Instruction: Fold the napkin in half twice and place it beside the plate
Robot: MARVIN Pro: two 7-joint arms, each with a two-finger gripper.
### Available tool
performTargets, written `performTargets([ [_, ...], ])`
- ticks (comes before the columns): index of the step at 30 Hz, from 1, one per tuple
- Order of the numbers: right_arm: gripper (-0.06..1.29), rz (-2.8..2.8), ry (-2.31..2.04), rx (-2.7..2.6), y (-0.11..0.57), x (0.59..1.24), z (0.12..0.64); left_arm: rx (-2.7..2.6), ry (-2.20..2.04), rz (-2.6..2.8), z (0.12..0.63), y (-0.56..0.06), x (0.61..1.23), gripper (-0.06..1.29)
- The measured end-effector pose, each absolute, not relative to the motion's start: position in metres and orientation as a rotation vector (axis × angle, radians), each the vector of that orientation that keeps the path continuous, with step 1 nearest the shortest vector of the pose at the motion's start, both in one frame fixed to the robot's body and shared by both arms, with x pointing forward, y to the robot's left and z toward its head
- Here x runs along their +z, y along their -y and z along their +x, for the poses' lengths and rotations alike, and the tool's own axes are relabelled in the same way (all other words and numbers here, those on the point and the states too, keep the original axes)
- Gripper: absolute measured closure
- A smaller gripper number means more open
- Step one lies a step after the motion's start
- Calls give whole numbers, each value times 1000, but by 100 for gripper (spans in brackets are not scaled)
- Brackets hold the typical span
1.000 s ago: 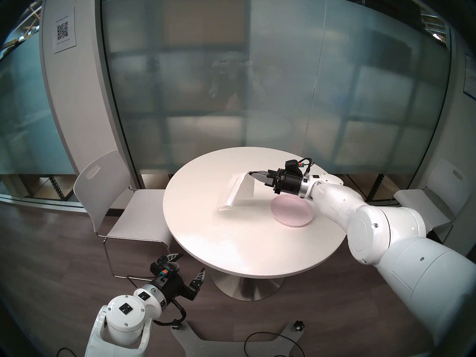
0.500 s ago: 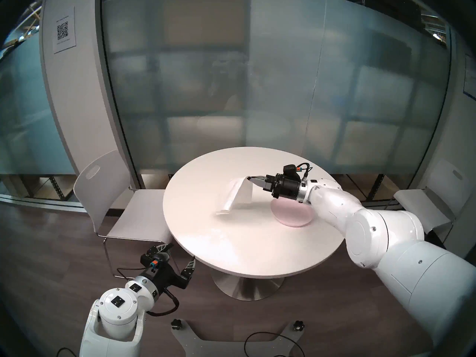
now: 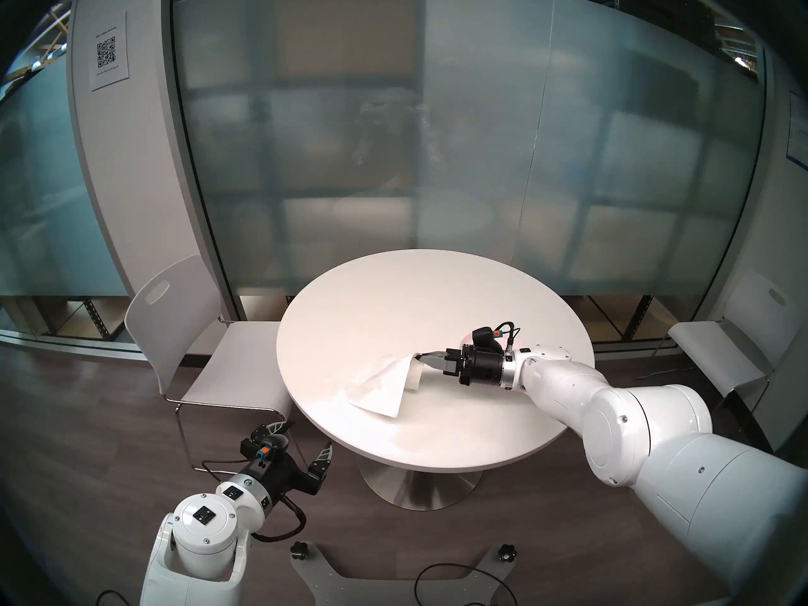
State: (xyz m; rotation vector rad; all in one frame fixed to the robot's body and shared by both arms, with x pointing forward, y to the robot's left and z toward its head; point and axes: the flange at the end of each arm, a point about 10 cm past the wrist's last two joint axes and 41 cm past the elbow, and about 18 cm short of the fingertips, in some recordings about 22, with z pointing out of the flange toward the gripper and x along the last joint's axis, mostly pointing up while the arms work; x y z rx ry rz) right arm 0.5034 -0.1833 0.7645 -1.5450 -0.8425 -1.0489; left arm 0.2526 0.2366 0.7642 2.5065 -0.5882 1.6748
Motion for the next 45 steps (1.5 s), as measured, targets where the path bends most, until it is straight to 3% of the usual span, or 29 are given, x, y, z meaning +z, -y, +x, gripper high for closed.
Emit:
performTargets([
  [31, 124, -1596, 936, -973, 193, 721, 470, 1601, 539, 2547, 234, -238, 738, 0],
  [32, 115, -1595, 940, -978, 194, 722, 471, 1601, 539, 2547, 234, -237, 738, 0],
  [33, 97, -1594, 947, -987, 196, 724, 472, 1601, 538, 2547, 233, -237, 738, 0],
  [35, 90, -1592, 956, -1002, 198, 727, 475, 1602, 538, 2545, 233, -237, 738, 0],
  [38, 66, -1592, 968, -1021, 203, 730, 477, 1604, 537, 2543, 233, -237, 737, 0],
  [42, 11, -1593, 981, -1049, 210, 734, 480, 1605, 538, 2539, 233, -236, 737, 0],
  [45, 3, -1592, 989, -1069, 215, 737, 483, 1606, 538, 2536, 233, -235, 737, 0],
])
